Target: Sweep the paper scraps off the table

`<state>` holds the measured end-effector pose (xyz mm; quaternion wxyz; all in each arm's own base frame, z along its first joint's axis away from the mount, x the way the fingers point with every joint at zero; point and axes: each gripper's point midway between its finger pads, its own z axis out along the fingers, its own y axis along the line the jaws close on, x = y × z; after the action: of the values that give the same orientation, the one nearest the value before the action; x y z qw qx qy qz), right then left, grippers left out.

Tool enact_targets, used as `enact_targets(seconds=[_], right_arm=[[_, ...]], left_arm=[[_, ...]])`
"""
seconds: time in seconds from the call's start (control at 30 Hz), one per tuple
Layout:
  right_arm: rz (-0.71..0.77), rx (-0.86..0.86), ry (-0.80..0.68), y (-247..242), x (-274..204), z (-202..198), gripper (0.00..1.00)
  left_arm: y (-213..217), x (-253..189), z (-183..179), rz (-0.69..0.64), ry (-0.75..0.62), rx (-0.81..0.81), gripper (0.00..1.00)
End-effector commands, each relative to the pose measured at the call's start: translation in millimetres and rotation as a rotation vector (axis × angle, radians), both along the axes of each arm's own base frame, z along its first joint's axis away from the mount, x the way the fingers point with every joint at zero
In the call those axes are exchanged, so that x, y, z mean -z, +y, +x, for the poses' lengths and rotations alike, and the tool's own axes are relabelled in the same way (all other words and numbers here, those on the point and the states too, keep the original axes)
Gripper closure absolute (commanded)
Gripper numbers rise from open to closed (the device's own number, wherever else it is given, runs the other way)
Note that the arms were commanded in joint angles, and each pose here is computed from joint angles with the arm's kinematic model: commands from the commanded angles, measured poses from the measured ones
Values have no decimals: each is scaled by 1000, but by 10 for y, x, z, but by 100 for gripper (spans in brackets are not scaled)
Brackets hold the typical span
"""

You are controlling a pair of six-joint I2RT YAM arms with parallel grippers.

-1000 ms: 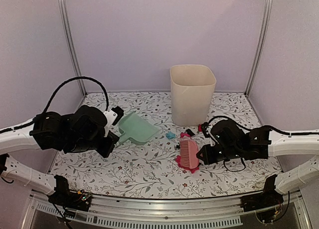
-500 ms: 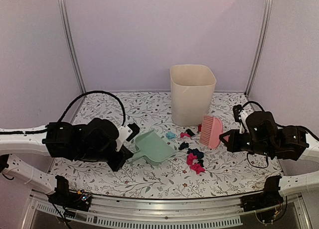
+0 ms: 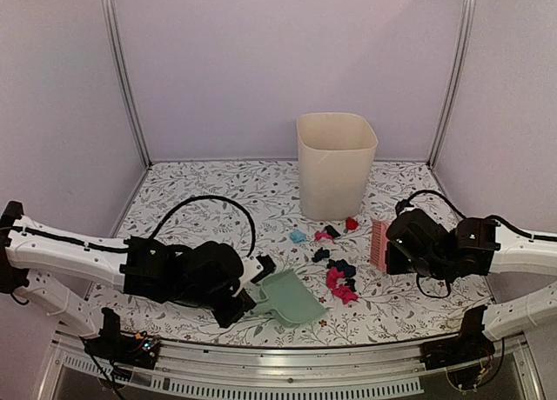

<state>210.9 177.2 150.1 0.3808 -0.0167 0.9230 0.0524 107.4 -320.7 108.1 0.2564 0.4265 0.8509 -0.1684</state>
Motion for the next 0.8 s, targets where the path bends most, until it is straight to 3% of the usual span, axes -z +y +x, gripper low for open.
enact_targets(seconds=[0.0, 0.33, 0.77], right_arm=[[-21, -34, 26, 79, 192, 4, 100], [26, -231, 115, 497, 498, -100, 100], [153, -465, 159, 911, 504, -309, 100]], left_arm=[[-208, 15, -120, -52, 22, 84, 100], [-288, 205, -66, -12, 22, 81, 100], [-329, 364, 76, 32, 4, 63, 100]])
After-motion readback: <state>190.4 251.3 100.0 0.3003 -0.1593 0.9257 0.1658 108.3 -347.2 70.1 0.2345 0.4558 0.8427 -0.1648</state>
